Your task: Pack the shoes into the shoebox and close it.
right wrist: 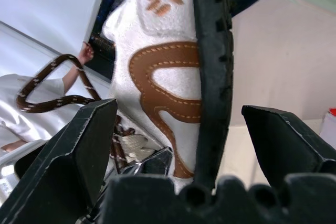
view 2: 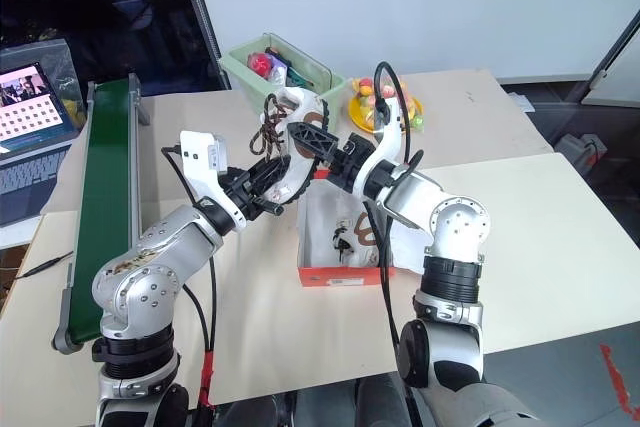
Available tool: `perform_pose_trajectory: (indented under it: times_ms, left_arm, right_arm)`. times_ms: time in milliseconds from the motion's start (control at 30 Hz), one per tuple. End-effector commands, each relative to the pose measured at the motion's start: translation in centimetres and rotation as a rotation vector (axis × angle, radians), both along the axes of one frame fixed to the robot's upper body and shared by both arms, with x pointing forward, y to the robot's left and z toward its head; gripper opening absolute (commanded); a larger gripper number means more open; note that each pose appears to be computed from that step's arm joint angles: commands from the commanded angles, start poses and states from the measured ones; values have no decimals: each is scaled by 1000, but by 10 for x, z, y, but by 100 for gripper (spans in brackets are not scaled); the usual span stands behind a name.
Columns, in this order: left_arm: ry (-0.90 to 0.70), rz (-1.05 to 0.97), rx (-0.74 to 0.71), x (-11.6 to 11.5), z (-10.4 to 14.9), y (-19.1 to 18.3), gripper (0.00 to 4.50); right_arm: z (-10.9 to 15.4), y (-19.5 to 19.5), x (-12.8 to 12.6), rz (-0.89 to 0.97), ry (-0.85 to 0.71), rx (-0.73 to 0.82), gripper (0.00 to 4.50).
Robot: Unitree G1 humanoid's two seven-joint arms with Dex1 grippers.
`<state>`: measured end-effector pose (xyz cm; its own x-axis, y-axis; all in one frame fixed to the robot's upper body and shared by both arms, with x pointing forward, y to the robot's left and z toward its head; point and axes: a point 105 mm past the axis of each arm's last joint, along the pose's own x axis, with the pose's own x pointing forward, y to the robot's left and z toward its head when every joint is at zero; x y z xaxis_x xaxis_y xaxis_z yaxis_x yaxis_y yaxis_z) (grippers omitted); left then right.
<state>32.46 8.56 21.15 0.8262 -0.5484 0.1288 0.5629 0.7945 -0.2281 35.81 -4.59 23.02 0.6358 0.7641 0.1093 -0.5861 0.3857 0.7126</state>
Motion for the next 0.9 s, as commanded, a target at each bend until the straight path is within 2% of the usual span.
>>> perform_pose_trajectory:
  times_ms: [33, 200, 300, 367, 667, 700, 767, 900]
  left_arm:
    - [-70, -3, -11, -5, 17, -1, 0]
    - [-70, 7, -4, -4, 16, 2, 0]
    - [-72, 8, 0, -4, 16, 2, 0]
    - [-72, 9, 9, -4, 15, 2, 0]
    - [-90, 20, 64, -7, 10, 3, 0]
    - [-103, 35, 65, -7, 12, 5, 48]
    - [-129, 36, 92, -8, 13, 6, 103]
    - [-144, 44, 125, -6, 13, 7, 250]
  right_arm:
    - [11, 5, -7, 30, -42, 4, 308]
    - [9, 7, -7, 38, -42, 1, 131]
    - [10, 9, -8, 50, -44, 4, 47]
    - [10, 10, -9, 58, -44, 6, 29]
    - [21, 9, -8, 33, -41, 83, 28]
    - [23, 9, -8, 29, -44, 91, 28]
    - [26, 9, -9, 21, -45, 108, 28]
    - [29, 9, -8, 0, -37, 136, 28]
